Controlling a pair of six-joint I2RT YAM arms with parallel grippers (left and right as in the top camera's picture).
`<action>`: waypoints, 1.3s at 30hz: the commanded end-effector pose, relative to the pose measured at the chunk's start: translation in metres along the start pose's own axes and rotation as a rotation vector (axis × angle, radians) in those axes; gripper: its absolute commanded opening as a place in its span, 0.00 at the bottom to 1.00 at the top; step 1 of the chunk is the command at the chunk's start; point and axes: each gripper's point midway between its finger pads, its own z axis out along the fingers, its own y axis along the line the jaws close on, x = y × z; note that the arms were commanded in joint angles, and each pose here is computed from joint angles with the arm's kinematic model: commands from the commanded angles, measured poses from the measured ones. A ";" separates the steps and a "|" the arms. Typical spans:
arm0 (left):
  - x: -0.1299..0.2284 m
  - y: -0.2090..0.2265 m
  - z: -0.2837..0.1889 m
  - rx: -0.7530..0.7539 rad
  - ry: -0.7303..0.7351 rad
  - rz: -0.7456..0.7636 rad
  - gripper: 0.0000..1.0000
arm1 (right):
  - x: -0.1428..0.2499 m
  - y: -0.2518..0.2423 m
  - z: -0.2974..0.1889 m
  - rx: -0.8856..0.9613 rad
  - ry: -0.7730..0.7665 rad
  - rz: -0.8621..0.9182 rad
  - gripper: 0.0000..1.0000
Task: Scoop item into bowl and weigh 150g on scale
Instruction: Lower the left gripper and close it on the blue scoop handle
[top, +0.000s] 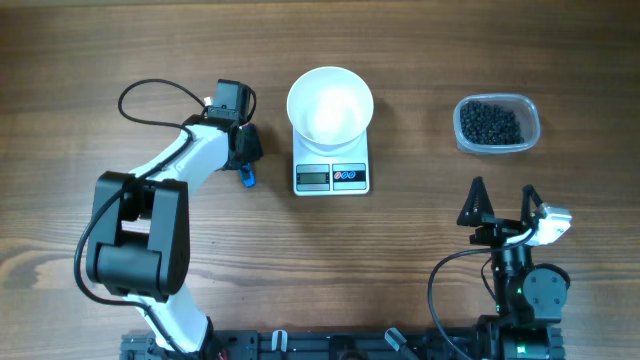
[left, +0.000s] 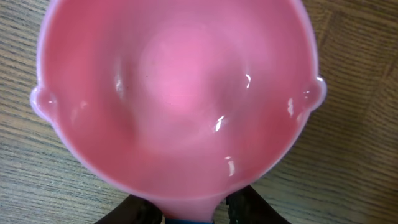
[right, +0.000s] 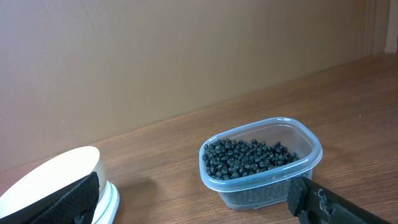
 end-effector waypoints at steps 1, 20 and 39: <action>0.003 0.006 0.007 -0.033 0.008 0.008 0.34 | -0.003 0.001 0.000 -0.003 -0.012 0.005 1.00; -0.005 0.004 -0.006 -0.022 -0.028 0.004 0.35 | -0.003 0.001 0.000 -0.003 -0.012 0.005 1.00; -0.024 -0.001 -0.038 0.022 -0.112 -0.010 0.24 | -0.003 0.001 0.000 -0.002 -0.012 0.005 1.00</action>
